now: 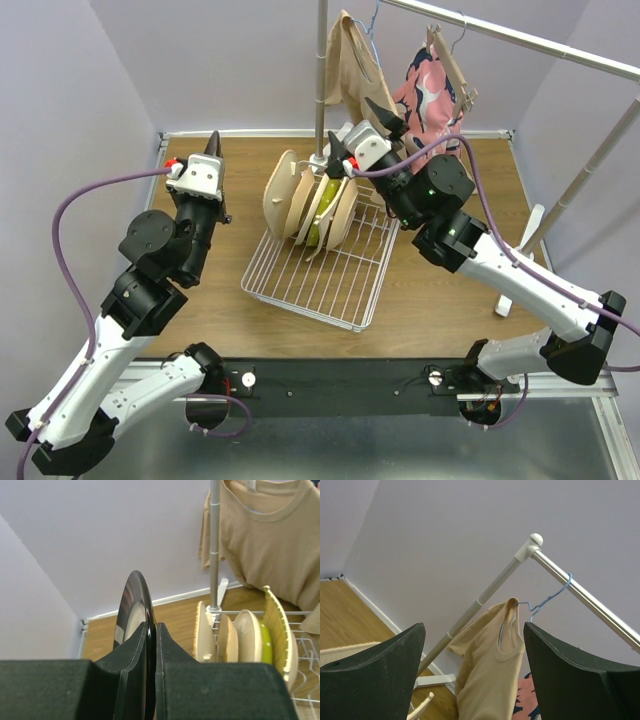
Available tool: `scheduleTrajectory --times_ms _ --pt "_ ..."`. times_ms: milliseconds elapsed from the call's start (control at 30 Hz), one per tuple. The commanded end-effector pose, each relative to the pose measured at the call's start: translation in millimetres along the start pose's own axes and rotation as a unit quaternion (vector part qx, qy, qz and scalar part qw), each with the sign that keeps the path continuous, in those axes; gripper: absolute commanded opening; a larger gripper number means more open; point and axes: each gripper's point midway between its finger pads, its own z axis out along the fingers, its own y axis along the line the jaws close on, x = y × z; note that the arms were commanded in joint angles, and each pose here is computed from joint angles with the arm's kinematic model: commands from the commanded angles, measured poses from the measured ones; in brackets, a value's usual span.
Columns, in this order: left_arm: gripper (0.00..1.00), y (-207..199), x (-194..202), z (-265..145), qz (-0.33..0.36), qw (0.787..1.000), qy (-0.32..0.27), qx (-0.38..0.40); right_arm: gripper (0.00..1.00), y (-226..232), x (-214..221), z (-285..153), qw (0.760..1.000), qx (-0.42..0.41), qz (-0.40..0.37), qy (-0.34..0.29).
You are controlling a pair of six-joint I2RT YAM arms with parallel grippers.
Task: Load the plates into the dish rack
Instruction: Insert the plate into the dish rack
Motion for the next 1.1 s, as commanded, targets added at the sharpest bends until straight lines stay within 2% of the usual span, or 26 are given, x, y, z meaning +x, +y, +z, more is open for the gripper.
scheduleTrajectory --times_ms 0,100,200,500,867,1067 --pt "0.0 3.1 -15.9 3.3 -0.075 0.997 -0.019 -0.02 0.87 -15.5 -4.3 -8.1 0.999 0.016 0.028 0.002" --pt "0.0 -11.4 22.9 6.7 -0.081 0.996 0.04 -0.008 0.87 -16.8 -1.0 -10.7 0.999 0.018 0.031 0.005" --pt "0.0 -23.8 42.1 5.7 -0.106 0.992 0.063 0.009 0.87 -16.8 3.3 -14.2 0.999 0.018 0.035 0.009" --pt "0.0 -23.1 6.5 4.5 -0.161 0.986 0.04 0.024 0.87 -12.9 12.7 -21.4 0.998 0.01 0.052 0.021" --pt "0.0 -31.4 -13.4 5.8 -0.2 0.978 0.045 0.047 0.87 -22.0 27.4 -30.8 0.996 0.018 0.074 0.038" --pt "0.0 -34.2 -45.5 1.4 -0.249 0.966 0.017 0.071 0.87 -26.2 37.3 -34.2 0.994 0.022 0.093 0.052"
